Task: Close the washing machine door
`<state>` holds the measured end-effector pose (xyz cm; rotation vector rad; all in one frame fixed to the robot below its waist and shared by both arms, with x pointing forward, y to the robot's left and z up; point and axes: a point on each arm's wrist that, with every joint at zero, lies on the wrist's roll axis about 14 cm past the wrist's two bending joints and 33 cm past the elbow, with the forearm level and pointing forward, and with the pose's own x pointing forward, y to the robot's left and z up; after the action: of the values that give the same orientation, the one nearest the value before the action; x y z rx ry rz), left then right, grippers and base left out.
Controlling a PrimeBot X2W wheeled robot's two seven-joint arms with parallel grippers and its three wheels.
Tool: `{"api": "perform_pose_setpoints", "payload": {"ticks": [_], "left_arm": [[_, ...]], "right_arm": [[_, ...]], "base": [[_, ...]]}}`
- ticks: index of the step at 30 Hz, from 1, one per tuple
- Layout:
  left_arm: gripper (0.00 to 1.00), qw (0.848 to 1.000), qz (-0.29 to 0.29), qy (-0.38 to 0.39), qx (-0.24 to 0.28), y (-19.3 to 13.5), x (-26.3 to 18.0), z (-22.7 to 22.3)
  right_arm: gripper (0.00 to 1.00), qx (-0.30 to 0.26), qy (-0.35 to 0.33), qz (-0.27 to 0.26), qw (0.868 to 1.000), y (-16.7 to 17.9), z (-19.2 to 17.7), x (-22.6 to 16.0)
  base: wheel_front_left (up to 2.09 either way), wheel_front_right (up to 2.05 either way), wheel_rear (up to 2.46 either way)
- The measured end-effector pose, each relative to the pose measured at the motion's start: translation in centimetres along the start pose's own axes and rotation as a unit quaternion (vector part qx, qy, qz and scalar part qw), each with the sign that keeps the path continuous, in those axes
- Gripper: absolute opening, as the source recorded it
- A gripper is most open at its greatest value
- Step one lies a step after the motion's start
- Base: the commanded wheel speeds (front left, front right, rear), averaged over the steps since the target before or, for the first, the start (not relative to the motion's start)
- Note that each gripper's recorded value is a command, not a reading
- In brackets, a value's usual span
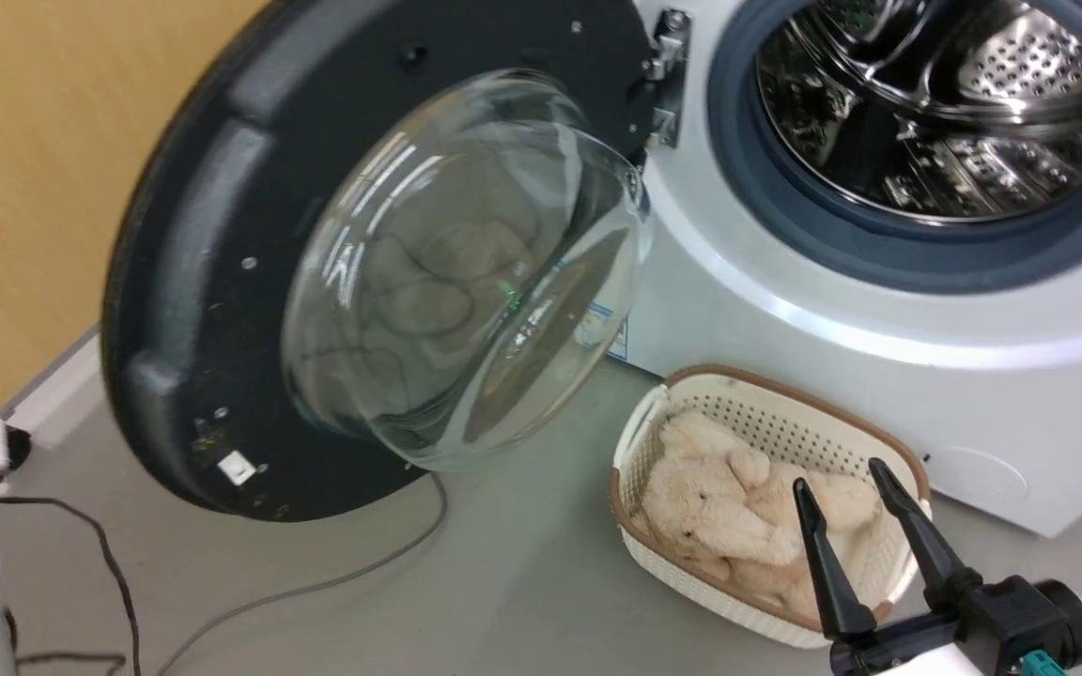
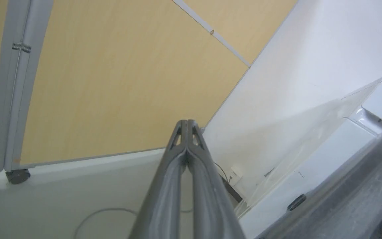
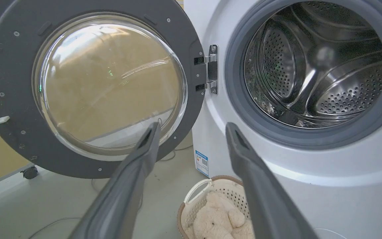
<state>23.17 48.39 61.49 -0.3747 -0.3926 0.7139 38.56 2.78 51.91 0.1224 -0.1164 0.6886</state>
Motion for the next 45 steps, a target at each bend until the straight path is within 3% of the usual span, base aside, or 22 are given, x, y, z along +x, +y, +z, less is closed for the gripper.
{"api": "perform_pose_setpoints", "payload": {"ticks": [3, 7, 10, 14, 23, 30, 45], "left_arm": [[0.00, 0.992, 0.029, 0.069, -0.105, 1.1, 1.2, -2.6], [0.00, 0.958, 0.051, 0.150, -0.237, 1.3, 1.8, -5.7], [0.00, 0.926, 0.036, 0.223, -0.302, -0.1, 1.7, -7.8], [0.00, 0.890, -0.008, 0.290, -0.351, -2.4, 1.0, -9.0], [0.00, 0.827, -0.102, 0.402, -0.380, -6.2, -2.9, -9.6], [0.00, 0.778, -0.165, 0.479, -0.371, -10.0, -7.4, -11.0], [0.00, 0.631, -0.294, 0.615, -0.371, -22.4, -17.3, -15.8]], "right_arm": [[1.00, 0.002, 0.004, -0.008, 1.000, -0.5, -0.3, -0.3], [1.00, 0.003, 0.006, -0.017, 1.000, -1.2, -0.5, -0.4], [1.00, 0.002, 0.008, -0.022, 1.000, -1.6, -0.7, -0.5], [1.00, -0.001, 0.008, -0.028, 1.000, -2.0, -0.7, -0.6], [1.00, -0.012, -0.003, -0.035, 0.999, -2.3, 0.5, -1.0], [1.00, -0.023, -0.014, -0.056, 0.998, -3.3, 1.6, -1.8], [1.00, -0.044, -0.013, -0.155, 0.987, -8.3, 2.4, -6.4]], "base": [[0.00, 0.00, 0.00], [0.00, 0.00, 0.00], [0.00, 0.00, 0.00], [0.00, 0.00, 0.00], [0.00, 0.00, 0.00], [0.00, 0.00, 0.00], [0.00, 0.00, 0.00]]}}
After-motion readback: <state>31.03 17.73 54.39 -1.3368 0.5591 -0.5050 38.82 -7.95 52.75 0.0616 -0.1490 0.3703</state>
